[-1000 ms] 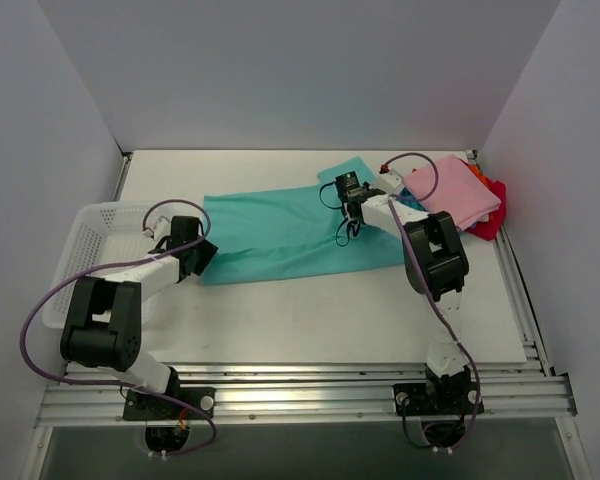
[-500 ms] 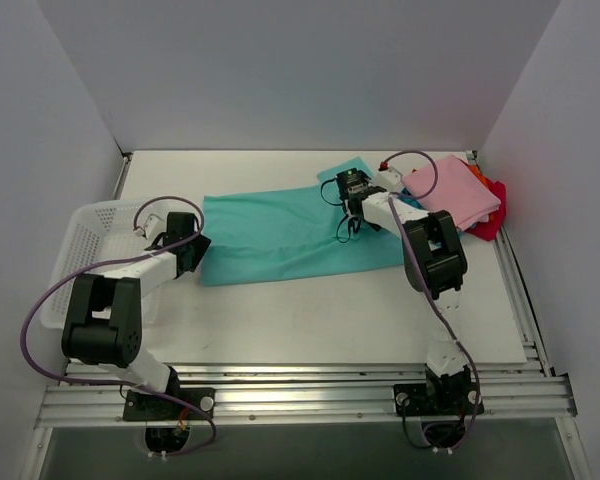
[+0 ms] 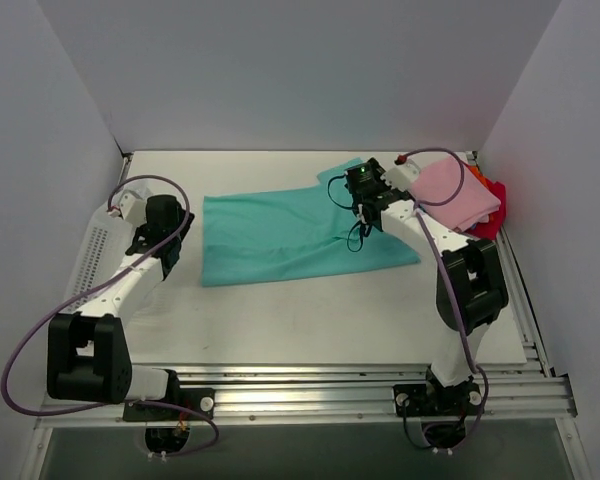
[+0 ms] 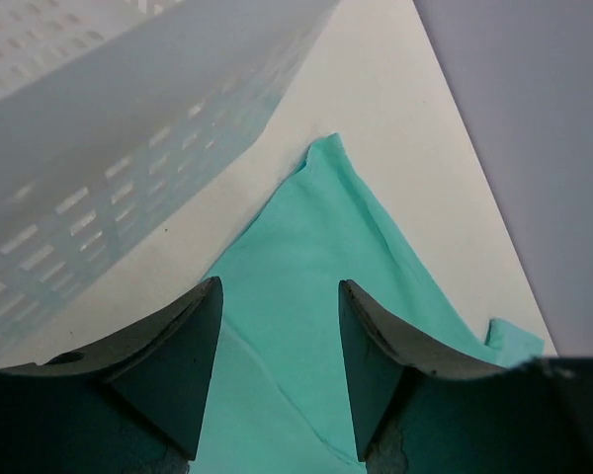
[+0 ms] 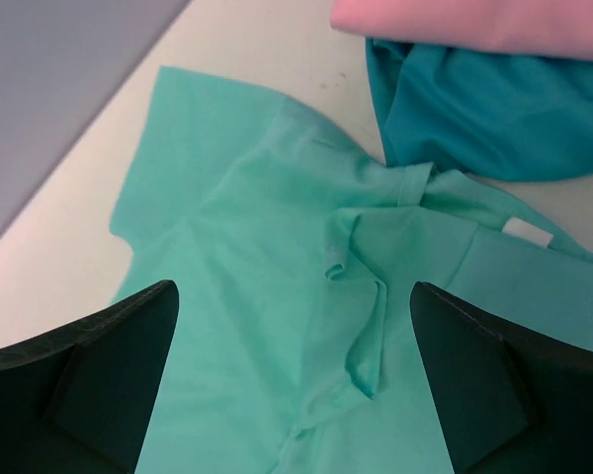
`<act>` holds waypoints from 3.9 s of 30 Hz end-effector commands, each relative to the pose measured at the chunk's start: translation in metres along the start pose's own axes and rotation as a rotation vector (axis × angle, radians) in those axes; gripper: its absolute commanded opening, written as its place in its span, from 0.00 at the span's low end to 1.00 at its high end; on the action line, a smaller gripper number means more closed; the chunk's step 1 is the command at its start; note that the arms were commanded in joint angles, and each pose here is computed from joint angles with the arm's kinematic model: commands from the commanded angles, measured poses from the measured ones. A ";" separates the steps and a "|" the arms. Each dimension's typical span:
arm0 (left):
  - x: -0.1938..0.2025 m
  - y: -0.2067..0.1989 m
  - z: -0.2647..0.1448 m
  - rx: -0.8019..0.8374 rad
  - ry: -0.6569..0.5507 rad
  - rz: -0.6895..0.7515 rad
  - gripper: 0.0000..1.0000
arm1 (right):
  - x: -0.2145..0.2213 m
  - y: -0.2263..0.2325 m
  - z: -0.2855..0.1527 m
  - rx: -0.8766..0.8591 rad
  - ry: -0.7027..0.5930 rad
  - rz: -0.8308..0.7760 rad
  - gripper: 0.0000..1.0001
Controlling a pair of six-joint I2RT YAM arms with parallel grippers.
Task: Fold and stack the t-shirts
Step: Fold the tshirt
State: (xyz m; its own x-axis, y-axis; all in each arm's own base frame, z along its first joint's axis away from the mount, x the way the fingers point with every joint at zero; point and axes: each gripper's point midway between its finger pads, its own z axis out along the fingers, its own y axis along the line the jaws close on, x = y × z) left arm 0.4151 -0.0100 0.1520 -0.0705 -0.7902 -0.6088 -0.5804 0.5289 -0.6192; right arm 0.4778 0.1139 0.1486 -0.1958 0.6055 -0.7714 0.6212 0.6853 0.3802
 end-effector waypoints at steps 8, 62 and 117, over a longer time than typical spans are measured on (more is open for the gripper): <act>-0.021 -0.005 -0.009 0.059 -0.083 0.009 0.59 | 0.068 -0.024 -0.001 0.022 0.074 -0.048 0.91; -0.003 0.011 0.028 0.006 -0.022 0.050 0.58 | 0.120 0.061 0.067 -0.077 0.108 -0.143 0.82; 0.058 -0.028 0.214 -0.175 0.331 0.412 0.27 | -0.022 0.074 0.146 -0.364 0.066 0.032 0.84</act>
State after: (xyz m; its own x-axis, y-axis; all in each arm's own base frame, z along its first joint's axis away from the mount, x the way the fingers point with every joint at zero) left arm 0.5981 -0.0398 0.0303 -0.5826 -0.5922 -0.5567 -0.5097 0.7997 -0.3172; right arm 0.6250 0.0933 0.0981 -0.2800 0.6259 -0.7279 0.3516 0.7724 0.5289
